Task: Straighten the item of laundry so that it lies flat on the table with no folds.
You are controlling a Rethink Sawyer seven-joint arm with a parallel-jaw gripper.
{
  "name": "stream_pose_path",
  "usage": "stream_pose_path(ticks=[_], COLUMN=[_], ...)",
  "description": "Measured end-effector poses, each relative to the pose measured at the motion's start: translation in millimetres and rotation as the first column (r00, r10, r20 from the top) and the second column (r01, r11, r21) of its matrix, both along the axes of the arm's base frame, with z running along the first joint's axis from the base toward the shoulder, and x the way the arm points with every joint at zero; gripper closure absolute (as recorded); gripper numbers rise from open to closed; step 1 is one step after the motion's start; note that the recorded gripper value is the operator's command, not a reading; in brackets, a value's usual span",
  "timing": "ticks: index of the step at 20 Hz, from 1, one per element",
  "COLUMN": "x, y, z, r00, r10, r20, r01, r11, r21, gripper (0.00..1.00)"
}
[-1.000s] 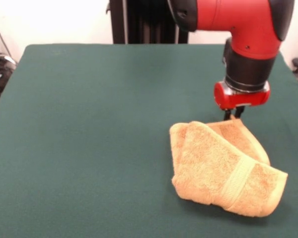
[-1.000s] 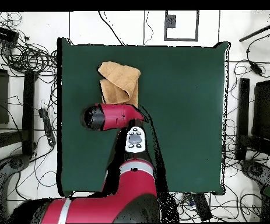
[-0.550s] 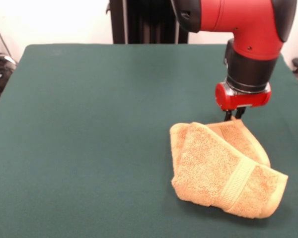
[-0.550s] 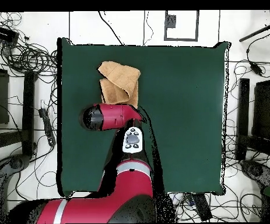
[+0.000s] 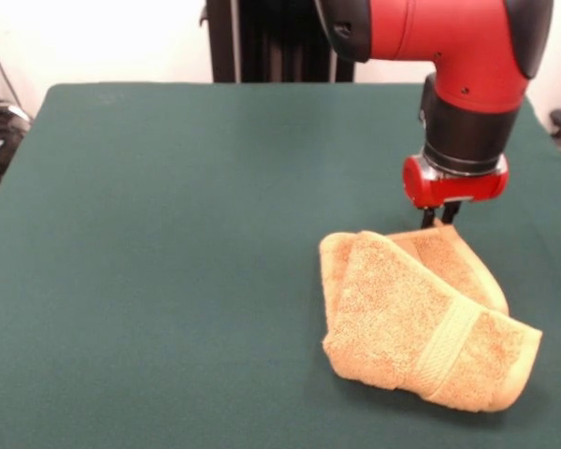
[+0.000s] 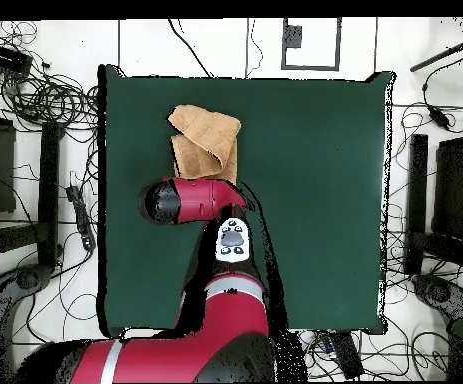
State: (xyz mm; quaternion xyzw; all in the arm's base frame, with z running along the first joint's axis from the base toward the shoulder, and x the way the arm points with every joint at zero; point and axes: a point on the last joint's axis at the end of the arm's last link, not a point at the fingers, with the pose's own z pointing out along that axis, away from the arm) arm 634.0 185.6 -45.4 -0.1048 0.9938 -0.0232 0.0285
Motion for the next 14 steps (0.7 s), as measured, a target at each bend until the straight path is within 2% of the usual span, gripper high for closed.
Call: stream_pose_path(ticks=[8, 14], x=[0.1, 6.3], y=[0.4, 0.8], z=[5.4, 21.8], r00=[1.0, 1.0], r10=[0.004, 0.007], r20=[0.005, 0.027], r01=[-0.004, -0.007], r11=[1.0, 1.0], r21=[-0.002, -0.001], gripper=[1.0, 1.0])
